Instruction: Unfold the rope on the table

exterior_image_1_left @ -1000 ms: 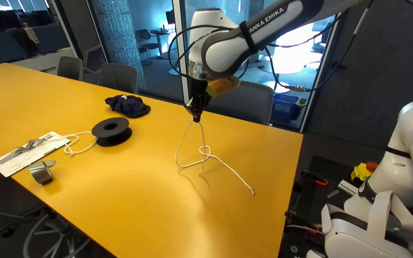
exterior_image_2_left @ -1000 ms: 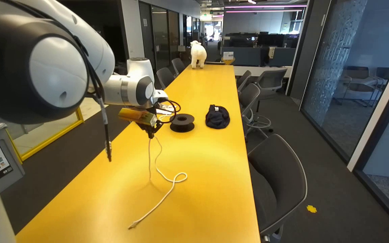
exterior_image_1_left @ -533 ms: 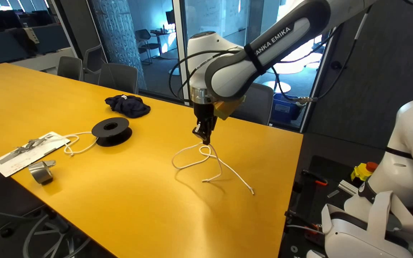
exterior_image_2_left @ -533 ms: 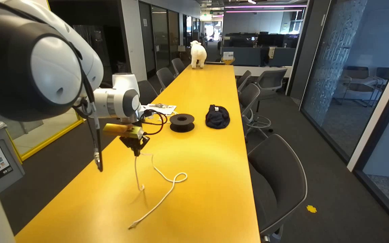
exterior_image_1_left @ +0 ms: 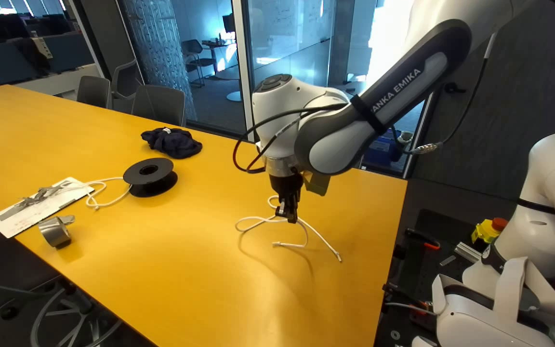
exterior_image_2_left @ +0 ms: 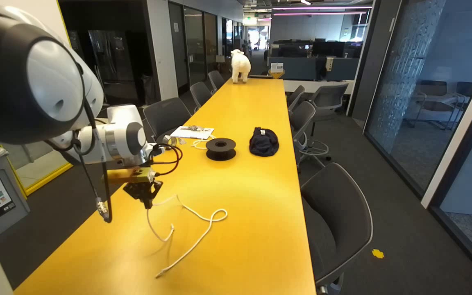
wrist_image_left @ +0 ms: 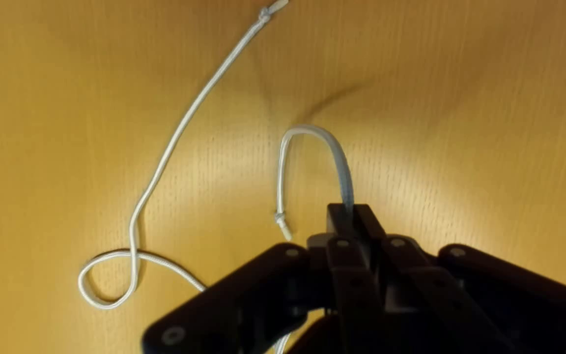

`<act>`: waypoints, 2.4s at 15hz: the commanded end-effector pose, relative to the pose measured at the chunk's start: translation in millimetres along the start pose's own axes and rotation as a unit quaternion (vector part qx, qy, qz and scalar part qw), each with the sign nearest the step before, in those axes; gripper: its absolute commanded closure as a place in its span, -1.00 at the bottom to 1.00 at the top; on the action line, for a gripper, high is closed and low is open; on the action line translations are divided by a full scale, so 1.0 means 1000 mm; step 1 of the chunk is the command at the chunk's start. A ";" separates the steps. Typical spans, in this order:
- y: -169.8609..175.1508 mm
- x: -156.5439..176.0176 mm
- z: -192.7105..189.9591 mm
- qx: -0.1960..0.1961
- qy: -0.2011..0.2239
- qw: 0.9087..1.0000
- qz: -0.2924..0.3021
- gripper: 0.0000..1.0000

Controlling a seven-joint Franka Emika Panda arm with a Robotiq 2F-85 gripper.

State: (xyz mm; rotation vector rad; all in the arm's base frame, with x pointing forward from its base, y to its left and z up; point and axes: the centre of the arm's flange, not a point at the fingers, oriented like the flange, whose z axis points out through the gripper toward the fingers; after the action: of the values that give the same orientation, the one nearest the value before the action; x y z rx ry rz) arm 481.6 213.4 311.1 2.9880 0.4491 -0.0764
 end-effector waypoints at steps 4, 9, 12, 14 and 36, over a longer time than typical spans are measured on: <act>-0.060 -0.047 0.008 0.018 0.004 0.999 -0.050 0.84; -0.077 -0.056 0.012 0.060 0.004 0.997 -0.047 0.84; -0.079 -0.058 0.012 0.075 -0.007 0.996 -0.043 0.31; -0.081 -0.058 0.013 0.083 -0.013 0.996 -0.044 0.13; 0.125 0.053 0.099 0.033 0.076 0.993 0.080 -1.00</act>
State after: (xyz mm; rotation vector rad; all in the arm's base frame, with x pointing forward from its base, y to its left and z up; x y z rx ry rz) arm 518.5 109.8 238.7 3.1028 0.2720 0.1252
